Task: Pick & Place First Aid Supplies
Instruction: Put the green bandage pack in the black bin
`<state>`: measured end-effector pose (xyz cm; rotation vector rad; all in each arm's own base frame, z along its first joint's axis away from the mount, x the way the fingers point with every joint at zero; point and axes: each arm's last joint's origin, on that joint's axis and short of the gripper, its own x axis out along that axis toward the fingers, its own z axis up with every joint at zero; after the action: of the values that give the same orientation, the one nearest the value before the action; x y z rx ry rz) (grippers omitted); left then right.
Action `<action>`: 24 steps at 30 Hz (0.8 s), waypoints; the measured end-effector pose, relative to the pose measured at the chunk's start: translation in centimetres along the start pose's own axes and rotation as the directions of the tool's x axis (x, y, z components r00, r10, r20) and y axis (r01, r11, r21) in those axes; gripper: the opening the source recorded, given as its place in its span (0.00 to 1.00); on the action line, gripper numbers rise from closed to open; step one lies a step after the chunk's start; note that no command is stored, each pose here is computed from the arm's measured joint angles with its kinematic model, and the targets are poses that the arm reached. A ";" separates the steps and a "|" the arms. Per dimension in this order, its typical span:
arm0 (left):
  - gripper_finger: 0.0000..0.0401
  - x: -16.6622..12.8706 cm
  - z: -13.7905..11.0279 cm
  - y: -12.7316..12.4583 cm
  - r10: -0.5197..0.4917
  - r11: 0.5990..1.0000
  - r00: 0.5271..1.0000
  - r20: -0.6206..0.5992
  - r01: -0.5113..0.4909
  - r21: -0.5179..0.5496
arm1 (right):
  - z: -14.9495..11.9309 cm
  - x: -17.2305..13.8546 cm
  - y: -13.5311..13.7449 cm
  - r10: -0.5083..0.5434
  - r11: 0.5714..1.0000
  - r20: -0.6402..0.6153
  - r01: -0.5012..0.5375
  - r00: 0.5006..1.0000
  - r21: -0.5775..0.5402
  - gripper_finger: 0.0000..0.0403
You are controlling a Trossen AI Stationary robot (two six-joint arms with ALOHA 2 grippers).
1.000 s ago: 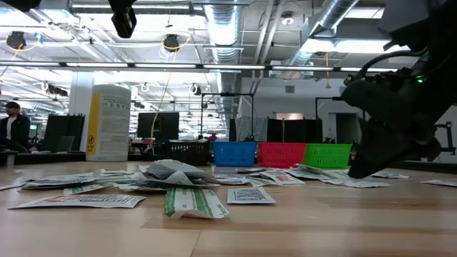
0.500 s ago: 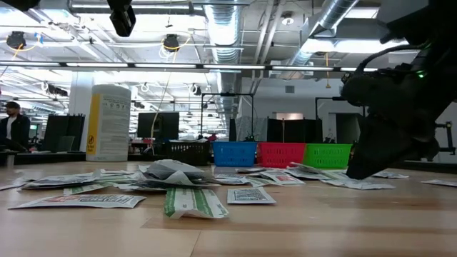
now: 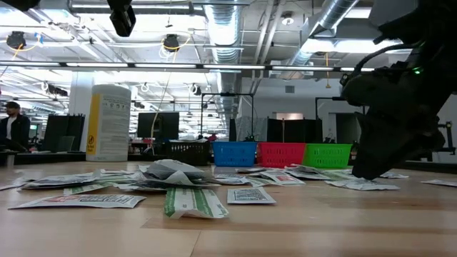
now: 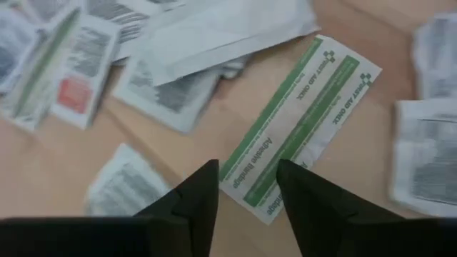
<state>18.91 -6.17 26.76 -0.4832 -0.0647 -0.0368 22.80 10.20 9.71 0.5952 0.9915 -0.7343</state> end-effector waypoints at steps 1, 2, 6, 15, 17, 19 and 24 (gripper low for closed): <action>0.27 0.0 0.0 0.0 0.000 1.000 1.000 0.000 0.000 -0.002 | 0.1 0.0 0.0 -0.005 1.000 -0.001 0.005 1.000 0.003 0.35; 0.27 0.0 0.0 0.0 0.000 1.000 1.000 0.000 0.000 -0.003 | 0.1 0.0 -0.1 -0.011 1.000 -0.003 0.011 1.000 0.003 0.34; 0.27 0.0 0.0 0.0 0.000 1.000 1.000 0.000 0.000 -0.004 | 0.2 0.0 -0.3 -0.031 1.000 -0.022 0.031 0.999 0.003 0.31; 0.27 0.0 0.0 0.0 0.000 1.000 1.000 -0.001 0.000 -0.004 | 0.2 -0.1 -1.1 -0.113 0.994 -0.049 0.113 0.992 0.001 0.31; 0.27 0.0 0.0 0.0 0.000 1.000 1.000 -0.001 0.000 -0.004 | 0.2 -0.3 -1.3 -0.145 0.989 -0.057 0.145 0.988 -0.006 0.29; 0.27 0.0 0.0 0.0 0.000 1.000 1.000 0.000 0.000 -0.015 | 0.3 -0.6 -1.5 -0.196 0.981 -0.074 0.196 0.978 -0.004 0.27; 0.27 0.0 0.0 0.0 0.000 1.000 1.000 -0.001 0.000 -0.019 | 0.4 -1.2 -1.6 -0.280 0.960 -0.116 0.278 0.953 -0.037 0.17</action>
<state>18.91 -6.17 26.75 -0.5023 -0.0636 -0.0377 21.32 9.21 10.73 0.4907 1.2095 -0.9456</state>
